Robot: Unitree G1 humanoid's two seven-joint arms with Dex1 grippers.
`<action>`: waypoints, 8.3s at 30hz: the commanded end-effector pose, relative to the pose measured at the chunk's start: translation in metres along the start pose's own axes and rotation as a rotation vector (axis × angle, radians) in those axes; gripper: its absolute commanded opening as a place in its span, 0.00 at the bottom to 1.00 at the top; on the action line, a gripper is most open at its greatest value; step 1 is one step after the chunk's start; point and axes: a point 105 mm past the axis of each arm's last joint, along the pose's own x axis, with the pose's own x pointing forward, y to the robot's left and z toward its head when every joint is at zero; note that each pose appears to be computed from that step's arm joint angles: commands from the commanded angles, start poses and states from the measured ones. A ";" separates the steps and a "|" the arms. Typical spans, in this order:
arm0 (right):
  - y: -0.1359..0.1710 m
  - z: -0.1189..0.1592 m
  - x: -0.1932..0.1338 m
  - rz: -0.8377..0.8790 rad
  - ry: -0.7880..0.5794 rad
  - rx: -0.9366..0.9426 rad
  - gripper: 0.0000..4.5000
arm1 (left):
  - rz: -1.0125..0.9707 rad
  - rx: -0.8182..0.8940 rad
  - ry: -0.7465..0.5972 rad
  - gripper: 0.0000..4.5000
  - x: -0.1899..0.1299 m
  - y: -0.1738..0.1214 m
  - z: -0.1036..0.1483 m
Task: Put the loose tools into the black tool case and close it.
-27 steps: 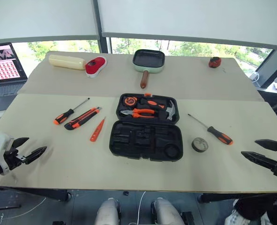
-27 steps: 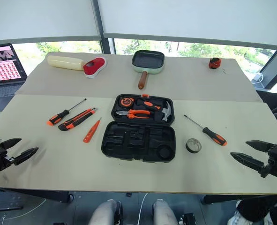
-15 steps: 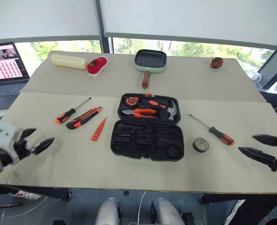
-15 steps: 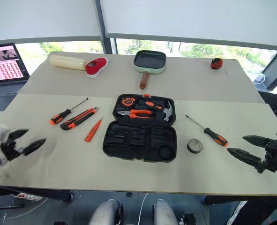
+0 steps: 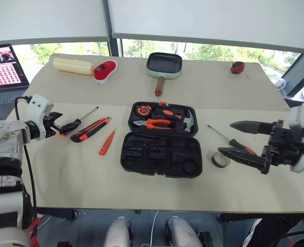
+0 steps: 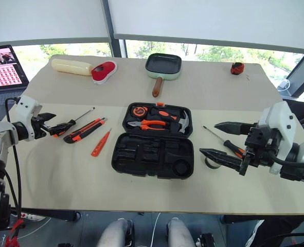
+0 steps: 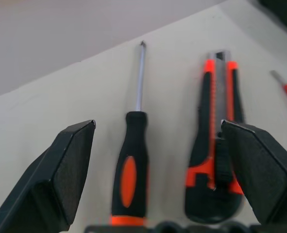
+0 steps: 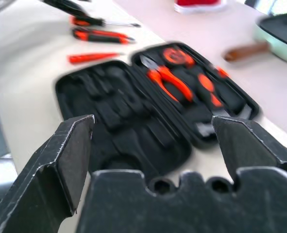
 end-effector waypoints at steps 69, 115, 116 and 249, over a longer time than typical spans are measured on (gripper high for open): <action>0.017 -0.041 -0.029 -0.245 0.012 0.080 1.00 | -0.882 0.838 -0.250 0.99 0.083 -0.220 0.105; 0.017 -0.042 -0.023 -0.263 0.003 0.093 1.00 | -0.968 0.822 -0.247 0.01 0.098 -0.262 0.103; 0.017 -0.042 -0.022 -0.262 0.003 0.092 1.00 | -0.953 0.835 -0.236 0.01 0.101 -0.262 0.101; -0.041 -0.056 0.135 0.207 0.232 -0.185 0.45 | -1.010 0.421 -0.183 1.00 -0.039 -0.205 0.084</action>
